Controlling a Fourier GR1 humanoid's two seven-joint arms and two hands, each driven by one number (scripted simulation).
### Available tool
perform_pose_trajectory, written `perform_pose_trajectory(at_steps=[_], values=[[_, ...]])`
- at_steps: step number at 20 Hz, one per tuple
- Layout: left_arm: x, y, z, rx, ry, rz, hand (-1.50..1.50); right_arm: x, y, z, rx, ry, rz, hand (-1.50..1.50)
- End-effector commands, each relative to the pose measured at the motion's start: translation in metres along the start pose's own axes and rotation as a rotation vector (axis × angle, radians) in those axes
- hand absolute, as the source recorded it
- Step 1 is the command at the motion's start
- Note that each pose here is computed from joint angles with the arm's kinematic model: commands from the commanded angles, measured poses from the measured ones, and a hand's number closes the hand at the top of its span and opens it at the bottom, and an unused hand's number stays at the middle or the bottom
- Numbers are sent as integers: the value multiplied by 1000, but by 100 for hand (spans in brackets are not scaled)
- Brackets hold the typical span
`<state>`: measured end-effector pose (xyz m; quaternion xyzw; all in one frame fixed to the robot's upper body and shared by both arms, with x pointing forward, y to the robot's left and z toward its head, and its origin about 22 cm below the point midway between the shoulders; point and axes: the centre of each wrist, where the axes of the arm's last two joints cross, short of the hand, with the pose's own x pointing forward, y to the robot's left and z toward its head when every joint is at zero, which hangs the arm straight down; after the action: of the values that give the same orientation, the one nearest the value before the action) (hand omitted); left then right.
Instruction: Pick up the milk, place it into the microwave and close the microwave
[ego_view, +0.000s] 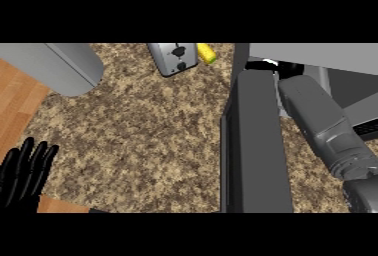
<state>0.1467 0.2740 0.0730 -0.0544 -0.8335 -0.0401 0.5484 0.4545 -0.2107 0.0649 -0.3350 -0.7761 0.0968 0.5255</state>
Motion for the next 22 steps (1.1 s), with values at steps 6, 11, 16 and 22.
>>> perform_pose_trajectory(at_steps=[6, 11, 16, 22], values=[[-3, -10, -11, -28, 3, -5, -150, 8, 11, 3, 89, 45, -169, -150], [-8, -20, -10, -36, 20, -7, -150, -8, 4, 10, 91, 60, -158, -150], [-6, -24, -9, -36, 6, -8, -150, -22, -2, 16, 104, 73, -155, -150], [-11, -38, -15, -60, 5, 4, -150, -37, -4, 29, 125, 65, -175, -150]])
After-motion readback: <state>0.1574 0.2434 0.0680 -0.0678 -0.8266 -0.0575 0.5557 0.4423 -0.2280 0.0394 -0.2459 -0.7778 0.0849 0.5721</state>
